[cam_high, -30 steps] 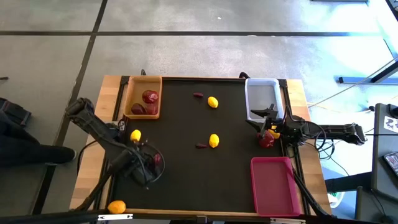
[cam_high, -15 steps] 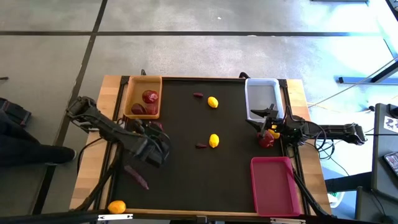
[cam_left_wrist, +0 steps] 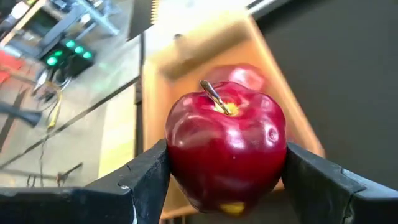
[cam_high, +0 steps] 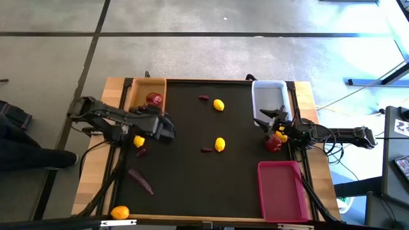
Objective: Sort produce into baskets
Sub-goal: Put the apple into the orange bin
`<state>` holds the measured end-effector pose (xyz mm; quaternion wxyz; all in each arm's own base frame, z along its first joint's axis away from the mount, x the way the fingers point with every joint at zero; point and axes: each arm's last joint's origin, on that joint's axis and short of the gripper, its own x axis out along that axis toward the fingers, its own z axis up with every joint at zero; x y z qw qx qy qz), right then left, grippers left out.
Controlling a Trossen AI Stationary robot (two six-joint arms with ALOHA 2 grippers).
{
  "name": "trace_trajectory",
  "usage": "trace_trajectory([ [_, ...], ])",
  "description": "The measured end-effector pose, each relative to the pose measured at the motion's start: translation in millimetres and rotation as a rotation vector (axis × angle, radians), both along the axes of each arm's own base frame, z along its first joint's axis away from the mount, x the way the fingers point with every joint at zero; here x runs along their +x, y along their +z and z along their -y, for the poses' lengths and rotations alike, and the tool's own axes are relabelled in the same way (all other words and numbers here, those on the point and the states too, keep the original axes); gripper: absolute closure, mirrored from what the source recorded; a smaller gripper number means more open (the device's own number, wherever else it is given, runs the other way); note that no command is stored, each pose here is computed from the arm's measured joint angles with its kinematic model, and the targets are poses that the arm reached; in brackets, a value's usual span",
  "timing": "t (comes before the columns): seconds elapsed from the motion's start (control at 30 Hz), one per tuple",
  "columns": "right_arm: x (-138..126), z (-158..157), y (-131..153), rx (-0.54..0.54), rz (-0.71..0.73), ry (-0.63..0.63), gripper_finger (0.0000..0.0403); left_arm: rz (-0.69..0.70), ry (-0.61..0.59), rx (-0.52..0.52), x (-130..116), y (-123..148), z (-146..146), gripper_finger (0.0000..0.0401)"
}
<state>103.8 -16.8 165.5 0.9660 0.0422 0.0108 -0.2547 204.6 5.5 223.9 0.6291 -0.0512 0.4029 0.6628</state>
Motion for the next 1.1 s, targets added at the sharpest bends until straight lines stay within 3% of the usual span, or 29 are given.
trace_trajectory([
  [0.23,0.0,0.0,-0.4,0.0,-0.005,0.0,0.0164,0.008,0.159,0.022,-13.5,-5.2,-43.7,0.0138],
  [0.53,-0.2,0.0,-2.0,0.002,-0.023,0.001,0.0164,0.009,0.153,-0.021,-12.0,-34.2,-87.2,0.0138],
  [0.9,-0.2,0.0,-2.2,0.012,-0.021,0.0,0.0164,-0.032,0.22,-0.05,-30.1,-53.7,-91.6,0.0113],
  [1.1,-0.2,0.0,-2.3,0.012,-0.022,0.0,0.0164,-0.045,0.17,-0.064,-26.1,-54.4,-92.1,0.0097],
])
